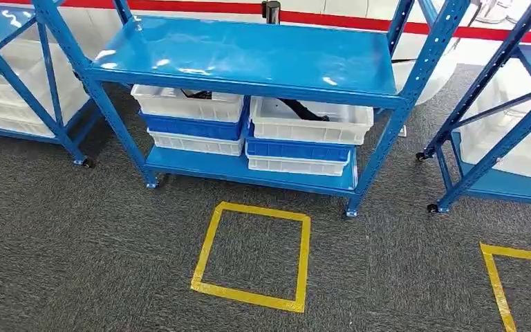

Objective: Take the parts from the cabinet and place them on the table.

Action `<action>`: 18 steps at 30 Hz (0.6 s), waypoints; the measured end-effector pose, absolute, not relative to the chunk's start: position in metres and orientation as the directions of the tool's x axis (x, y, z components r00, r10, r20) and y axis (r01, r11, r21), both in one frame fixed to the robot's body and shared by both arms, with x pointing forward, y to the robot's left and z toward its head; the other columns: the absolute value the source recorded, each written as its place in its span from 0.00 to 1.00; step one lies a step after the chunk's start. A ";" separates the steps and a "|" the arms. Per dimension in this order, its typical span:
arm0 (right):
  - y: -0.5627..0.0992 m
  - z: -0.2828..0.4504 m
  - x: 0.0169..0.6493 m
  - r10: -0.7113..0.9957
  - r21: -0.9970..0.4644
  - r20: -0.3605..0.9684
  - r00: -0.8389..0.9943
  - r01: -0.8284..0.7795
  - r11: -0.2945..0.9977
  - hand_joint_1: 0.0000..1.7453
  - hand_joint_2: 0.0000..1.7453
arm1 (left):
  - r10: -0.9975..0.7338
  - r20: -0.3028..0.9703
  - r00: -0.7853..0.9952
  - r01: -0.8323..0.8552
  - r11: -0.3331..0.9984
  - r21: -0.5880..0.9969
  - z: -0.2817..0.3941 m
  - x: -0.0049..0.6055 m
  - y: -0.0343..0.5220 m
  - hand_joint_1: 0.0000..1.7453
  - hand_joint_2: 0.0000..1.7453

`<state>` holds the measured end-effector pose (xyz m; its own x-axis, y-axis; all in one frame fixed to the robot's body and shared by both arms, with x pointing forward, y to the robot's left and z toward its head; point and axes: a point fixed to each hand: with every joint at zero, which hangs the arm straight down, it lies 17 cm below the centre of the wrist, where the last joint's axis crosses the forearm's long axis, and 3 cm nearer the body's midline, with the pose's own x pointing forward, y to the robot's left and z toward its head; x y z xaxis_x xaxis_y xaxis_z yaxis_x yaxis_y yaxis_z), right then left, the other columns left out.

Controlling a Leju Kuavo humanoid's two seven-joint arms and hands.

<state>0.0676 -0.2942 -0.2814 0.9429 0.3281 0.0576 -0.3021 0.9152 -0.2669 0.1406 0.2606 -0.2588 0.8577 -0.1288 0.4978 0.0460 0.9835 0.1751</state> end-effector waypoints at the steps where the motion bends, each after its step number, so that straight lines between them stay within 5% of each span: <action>1: -0.294 -0.281 0.067 0.328 -0.267 0.057 0.943 -0.302 0.915 0.00 0.00 | -0.129 0.499 0.857 0.046 0.983 0.175 -0.259 0.141 0.260 0.00 0.00; 18: -0.297 -0.282 0.064 0.335 -0.269 0.047 0.941 -0.311 0.911 0.00 0.00 | -0.126 0.503 0.855 0.043 0.984 0.173 -0.258 0.143 0.258 0.00 0.00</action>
